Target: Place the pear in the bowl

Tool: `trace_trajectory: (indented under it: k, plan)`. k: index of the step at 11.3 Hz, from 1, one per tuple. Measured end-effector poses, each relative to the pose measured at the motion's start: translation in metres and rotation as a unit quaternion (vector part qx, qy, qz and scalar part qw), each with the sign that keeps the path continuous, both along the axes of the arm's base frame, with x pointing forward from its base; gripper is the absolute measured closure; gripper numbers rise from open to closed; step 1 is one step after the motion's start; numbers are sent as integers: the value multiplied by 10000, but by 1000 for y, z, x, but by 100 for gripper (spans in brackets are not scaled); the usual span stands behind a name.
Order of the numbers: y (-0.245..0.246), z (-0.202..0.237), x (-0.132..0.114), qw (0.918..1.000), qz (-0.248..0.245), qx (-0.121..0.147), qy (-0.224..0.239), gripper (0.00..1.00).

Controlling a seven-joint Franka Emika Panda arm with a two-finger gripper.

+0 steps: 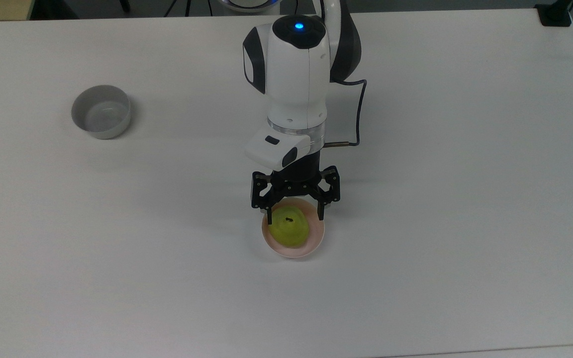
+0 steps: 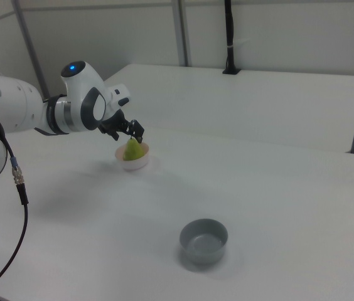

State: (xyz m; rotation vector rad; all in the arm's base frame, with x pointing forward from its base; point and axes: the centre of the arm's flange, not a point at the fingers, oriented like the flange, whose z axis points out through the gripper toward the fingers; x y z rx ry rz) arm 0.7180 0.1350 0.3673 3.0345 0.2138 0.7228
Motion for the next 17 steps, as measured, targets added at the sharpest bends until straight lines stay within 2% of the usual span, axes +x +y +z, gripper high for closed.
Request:
trace_trajectory:
  k: [3,6,8,10,13,17]
  plan:
    - [-1,29,1,9998,-180,59,-102,0]
    - [-11,93,-15,9988,-405,-158,239,0]
    - [-22,124,-32,9963,-582,-253,587,0]
    - [-38,146,-51,9918,-668,-118,1082,0]
    - [-73,179,-85,9818,-486,-40,1834,0]
    - [-112,213,-121,9705,-578,7,2343,0]
